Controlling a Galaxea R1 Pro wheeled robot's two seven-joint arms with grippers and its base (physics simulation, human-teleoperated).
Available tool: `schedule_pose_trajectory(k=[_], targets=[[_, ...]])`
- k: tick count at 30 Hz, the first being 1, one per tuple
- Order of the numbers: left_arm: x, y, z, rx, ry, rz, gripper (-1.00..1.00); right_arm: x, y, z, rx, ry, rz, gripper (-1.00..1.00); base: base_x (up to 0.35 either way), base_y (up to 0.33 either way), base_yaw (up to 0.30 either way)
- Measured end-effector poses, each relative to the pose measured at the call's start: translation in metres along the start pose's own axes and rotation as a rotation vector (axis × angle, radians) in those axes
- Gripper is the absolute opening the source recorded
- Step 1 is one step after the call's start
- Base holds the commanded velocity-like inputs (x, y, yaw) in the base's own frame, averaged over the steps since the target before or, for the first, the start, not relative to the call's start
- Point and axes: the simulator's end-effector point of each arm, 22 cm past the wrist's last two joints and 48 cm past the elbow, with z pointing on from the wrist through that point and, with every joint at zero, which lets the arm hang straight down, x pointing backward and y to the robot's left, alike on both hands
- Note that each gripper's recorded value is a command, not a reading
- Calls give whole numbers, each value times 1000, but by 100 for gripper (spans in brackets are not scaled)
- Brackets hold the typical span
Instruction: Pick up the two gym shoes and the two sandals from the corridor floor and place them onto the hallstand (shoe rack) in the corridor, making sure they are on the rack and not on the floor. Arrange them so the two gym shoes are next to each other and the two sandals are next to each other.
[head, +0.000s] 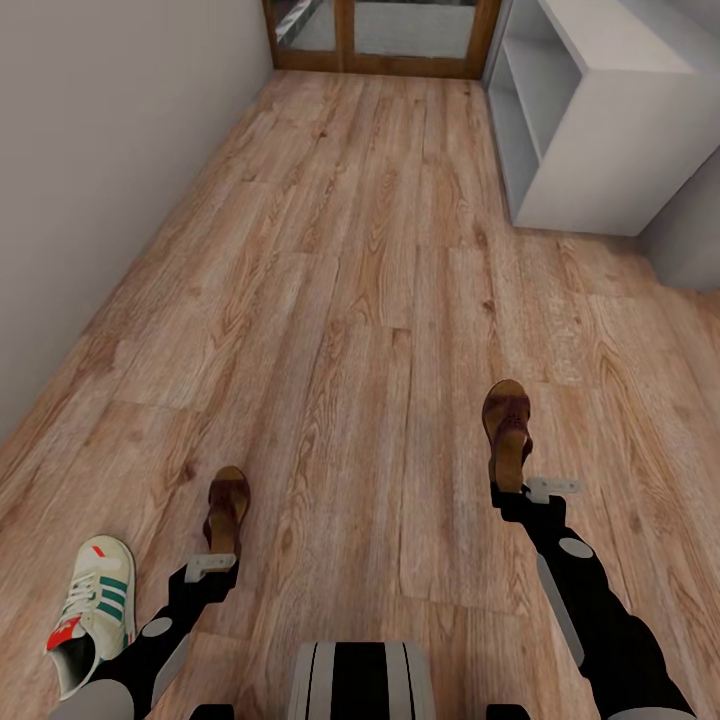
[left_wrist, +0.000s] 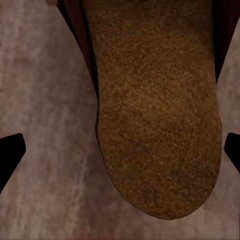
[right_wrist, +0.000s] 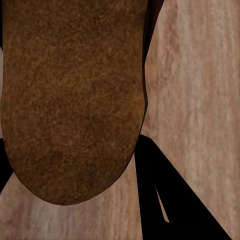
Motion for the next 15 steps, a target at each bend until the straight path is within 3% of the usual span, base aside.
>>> schedule_pose_trajectory(k=[11, 12, 15], targets=[[0, 1, 0, -2, 0, -5, 100, 0, 0, 0, 0, 0, 0, -100, 2, 0, 0], [0, 1, 0, -2, 0, -5, -100, 0, 0, 0, 0, 0, 0, -100, 0, 0, 0], [1, 1, 0, -2, 1, -5, -100, 0, 0, 0, 0, 0, 0, -100, 0, 0, 0]])
